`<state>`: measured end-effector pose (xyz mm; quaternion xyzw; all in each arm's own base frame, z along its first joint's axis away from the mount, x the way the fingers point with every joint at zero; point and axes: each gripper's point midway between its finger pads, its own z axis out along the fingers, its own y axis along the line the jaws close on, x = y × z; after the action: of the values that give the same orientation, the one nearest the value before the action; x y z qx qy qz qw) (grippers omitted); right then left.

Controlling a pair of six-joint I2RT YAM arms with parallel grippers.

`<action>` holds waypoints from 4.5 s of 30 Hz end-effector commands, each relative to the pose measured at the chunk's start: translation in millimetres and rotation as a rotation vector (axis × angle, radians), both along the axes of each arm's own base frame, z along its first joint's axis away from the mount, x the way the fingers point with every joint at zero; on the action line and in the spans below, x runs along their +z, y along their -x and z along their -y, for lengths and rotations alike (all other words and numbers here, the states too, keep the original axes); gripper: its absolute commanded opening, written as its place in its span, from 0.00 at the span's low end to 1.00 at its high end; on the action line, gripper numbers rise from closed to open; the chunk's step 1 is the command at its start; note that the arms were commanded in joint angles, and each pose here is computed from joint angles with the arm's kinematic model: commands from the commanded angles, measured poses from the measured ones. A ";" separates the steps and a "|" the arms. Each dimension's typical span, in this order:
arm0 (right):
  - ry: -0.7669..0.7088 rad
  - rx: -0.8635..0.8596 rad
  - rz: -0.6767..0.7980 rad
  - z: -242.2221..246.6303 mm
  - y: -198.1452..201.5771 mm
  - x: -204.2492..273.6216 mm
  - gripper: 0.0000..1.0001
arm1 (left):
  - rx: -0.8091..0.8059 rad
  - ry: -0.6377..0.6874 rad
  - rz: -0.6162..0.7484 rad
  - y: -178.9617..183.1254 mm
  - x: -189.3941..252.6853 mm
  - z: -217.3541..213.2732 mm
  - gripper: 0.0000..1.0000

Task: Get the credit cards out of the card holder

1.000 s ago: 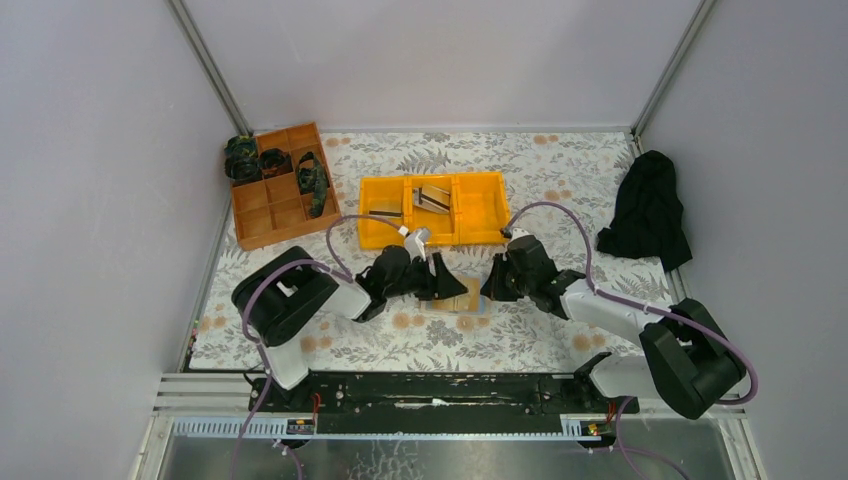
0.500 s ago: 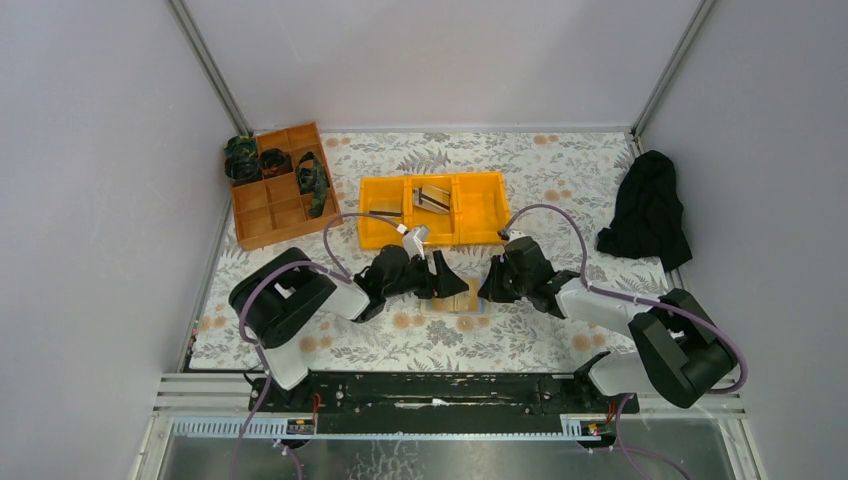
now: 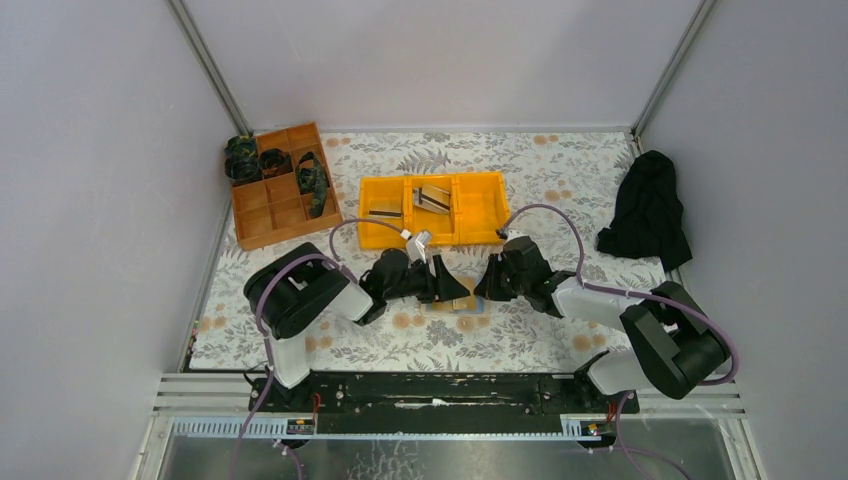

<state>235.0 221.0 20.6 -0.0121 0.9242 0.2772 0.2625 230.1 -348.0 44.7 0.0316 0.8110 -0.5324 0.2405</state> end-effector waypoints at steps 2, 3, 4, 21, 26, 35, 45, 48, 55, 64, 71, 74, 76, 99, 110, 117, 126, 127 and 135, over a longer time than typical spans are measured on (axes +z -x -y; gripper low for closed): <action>0.010 -0.001 -0.032 3.3 6.2 -11.2 0.00 | -0.029 0.030 -0.029 8.8 -3.3 -0.2 0.61; 0.008 0.001 -0.033 2.9 6.3 -11.5 0.00 | -0.030 0.032 -0.032 9.4 -3.7 0.0 0.58; 0.006 0.000 -0.034 2.7 6.5 -11.8 0.00 | -0.029 0.035 -0.034 9.1 -3.5 0.4 0.53; 0.019 0.013 -0.032 1.9 4.3 -12.4 0.00 | 0.057 0.007 -0.054 -1.5 -9.2 -19.9 0.00; 0.033 0.015 -0.028 2.4 1.7 -12.3 0.01 | 0.093 -0.025 -0.026 -8.7 -3.5 -32.8 0.00; 0.036 0.021 -0.018 -0.5 -3.8 -8.7 0.02 | 0.147 -0.124 0.057 -18.6 12.2 -50.7 0.00; 0.030 0.023 -0.010 -1.5 -4.6 -7.6 0.02 | 0.207 -0.217 0.090 -26.6 17.5 -70.7 0.02; 0.034 0.020 -0.005 0.2 -4.3 -6.2 0.02 | 0.247 -0.220 0.112 -32.7 26.9 -80.4 0.00; 0.027 0.030 0.014 -2.1 -7.3 0.5 0.02 | 0.530 -0.292 0.152 -74.1 62.9 -120.0 0.00; 0.008 0.060 0.032 -7.0 -7.9 7.8 0.02 | 1.069 -0.199 0.155 -109.7 119.9 -190.0 0.00; -0.016 0.100 0.023 -15.9 -8.3 11.3 0.02 | 1.261 -0.031 0.146 -140.2 142.3 -203.9 0.00; -0.004 0.105 0.025 -14.2 -9.1 11.1 0.02 | 1.291 0.137 0.160 -148.8 146.3 -205.3 0.00; 0.010 0.108 0.023 -12.2 -9.6 9.3 0.02 | 1.306 0.153 0.163 -157.7 149.8 -203.5 0.00; 0.040 0.090 -0.005 -2.4 -11.0 -3.8 0.02 | 1.424 0.150 0.262 -228.3 100.7 -177.9 0.00; 0.036 0.087 -0.017 -0.8 -10.4 -8.8 0.02 | 1.480 0.094 0.286 -224.6 84.5 -184.7 0.00; 0.026 0.095 -0.028 -3.5 -10.1 -12.1 0.01 | 1.491 0.069 0.308 -218.7 88.3 -192.0 0.00; 0.037 0.086 -0.026 -0.6 -10.4 -13.0 0.01 | 1.472 0.030 0.255 -224.2 59.4 -184.5 0.00; 0.037 0.085 -0.026 -0.5 -10.6 -13.2 0.01 | 1.467 0.027 0.249 -224.9 56.4 -182.9 0.00; 0.037 0.087 -0.026 -0.8 -10.6 -13.9 0.01 | 1.434 0.012 0.215 -231.3 39.4 -172.4 0.00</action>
<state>245.9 228.8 15.9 -0.0516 0.9238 0.2895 0.2453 454.3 -169.4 80.9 -0.4536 0.6077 -0.2333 0.6087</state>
